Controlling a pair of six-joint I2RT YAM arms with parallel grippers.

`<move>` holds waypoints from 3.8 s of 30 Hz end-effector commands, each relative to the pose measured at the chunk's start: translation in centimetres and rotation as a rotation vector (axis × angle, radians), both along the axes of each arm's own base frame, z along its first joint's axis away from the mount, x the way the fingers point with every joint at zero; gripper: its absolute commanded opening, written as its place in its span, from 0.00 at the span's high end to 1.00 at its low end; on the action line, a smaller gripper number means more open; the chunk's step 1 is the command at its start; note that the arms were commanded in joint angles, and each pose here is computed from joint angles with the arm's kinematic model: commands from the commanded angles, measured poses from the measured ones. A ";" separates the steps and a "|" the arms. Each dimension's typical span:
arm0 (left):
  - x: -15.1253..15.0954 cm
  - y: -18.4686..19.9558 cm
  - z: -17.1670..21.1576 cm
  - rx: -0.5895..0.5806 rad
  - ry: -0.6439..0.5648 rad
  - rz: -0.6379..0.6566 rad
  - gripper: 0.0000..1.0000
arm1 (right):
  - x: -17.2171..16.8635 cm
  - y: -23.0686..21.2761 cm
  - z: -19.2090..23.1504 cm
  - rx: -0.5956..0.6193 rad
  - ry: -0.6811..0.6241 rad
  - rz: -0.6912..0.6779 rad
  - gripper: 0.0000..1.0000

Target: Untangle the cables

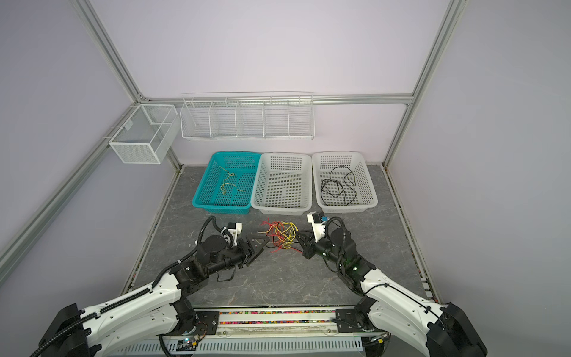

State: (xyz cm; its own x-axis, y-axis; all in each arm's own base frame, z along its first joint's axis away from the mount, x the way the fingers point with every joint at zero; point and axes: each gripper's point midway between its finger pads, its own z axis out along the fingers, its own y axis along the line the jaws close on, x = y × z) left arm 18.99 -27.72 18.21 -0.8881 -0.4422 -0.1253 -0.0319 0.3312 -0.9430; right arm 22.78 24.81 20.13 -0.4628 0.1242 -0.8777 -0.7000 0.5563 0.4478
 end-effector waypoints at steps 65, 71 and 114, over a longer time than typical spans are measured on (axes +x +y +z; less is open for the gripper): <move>-1.4 4.9 33.9 0.229 -0.644 -0.035 1.00 | 4.4 -1.9 -5.9 -0.311 0.224 -0.226 0.48; 2.2 0.7 35.3 0.261 -0.687 -0.095 1.00 | 4.2 -5.0 -3.1 -0.260 0.106 -0.357 0.29; 28.1 -22.1 29.0 -0.307 -0.809 0.084 1.00 | 2.5 -19.6 -0.8 -0.087 -0.016 -1.055 0.11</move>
State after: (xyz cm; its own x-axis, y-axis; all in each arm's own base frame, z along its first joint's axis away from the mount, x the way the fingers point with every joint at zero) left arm 46.85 -50.45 45.69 -0.5640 -0.5601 -0.6068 0.6601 0.1358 -0.7388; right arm 25.11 5.02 19.45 -0.1534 0.3897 -0.9081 0.1627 0.9164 0.3658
